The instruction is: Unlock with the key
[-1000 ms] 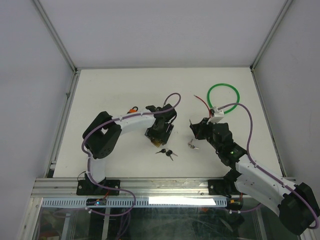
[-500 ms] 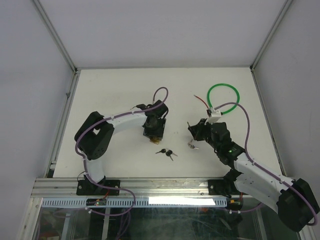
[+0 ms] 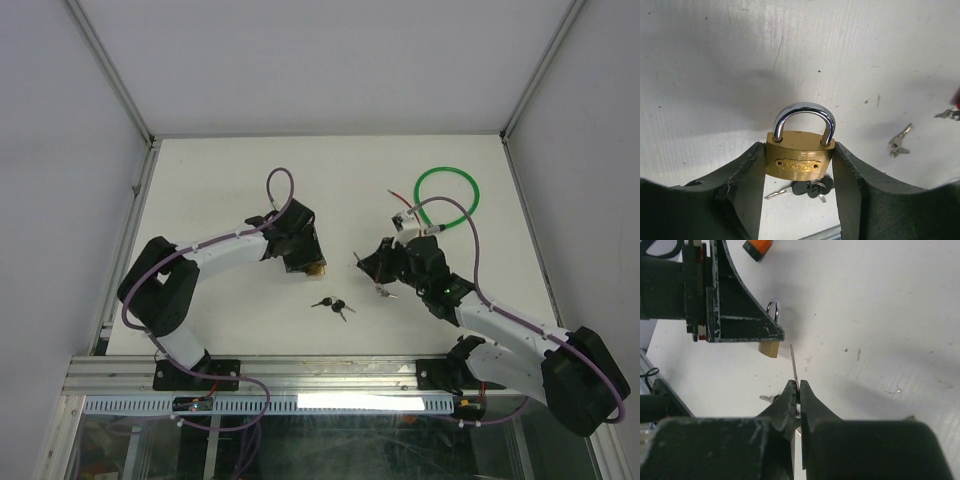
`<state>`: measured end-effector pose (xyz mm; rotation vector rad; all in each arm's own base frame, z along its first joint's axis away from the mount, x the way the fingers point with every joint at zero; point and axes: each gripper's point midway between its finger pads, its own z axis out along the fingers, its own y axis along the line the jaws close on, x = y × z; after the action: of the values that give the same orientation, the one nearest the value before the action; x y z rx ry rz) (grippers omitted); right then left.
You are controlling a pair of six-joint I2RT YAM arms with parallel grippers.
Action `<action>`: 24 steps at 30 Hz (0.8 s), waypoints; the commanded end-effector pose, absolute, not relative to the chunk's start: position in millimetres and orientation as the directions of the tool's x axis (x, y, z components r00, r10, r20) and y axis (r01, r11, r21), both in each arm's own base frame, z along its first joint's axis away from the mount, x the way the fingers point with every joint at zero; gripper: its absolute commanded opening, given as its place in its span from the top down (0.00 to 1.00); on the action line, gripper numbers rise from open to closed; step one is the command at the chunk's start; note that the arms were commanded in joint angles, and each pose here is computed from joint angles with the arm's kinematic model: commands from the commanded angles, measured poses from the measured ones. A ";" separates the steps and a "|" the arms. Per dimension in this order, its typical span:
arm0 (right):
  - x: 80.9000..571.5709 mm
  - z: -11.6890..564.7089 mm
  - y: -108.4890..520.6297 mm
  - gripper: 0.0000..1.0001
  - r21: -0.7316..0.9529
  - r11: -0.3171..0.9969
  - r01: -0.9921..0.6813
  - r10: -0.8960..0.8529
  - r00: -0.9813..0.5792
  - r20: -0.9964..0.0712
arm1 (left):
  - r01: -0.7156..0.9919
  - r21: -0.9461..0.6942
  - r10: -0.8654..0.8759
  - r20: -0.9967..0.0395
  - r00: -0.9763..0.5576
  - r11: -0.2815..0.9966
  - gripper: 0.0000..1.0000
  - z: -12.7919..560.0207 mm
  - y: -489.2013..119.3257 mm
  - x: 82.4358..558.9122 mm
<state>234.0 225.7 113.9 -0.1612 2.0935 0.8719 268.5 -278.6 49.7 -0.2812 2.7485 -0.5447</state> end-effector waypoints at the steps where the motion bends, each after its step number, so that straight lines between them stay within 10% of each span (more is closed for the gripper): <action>1: 231.7 144.7 258.8 1.00 0.583 0.651 -0.486 0.208 -0.624 -0.753 | -0.171 -0.625 -0.421 -0.275 -0.864 0.761 0.80 105.5 -300.9 290.0; 24: 226.7 128.4 317.3 1.00 0.603 0.598 -0.528 0.177 -0.646 -0.742 | -0.231 -0.776 -0.547 -0.169 -0.820 0.587 0.79 143.8 -299.4 284.9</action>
<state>209.0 301.1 93.0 -0.3162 2.1430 1.0517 276.6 -285.6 102.1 -0.6413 2.5494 -0.9178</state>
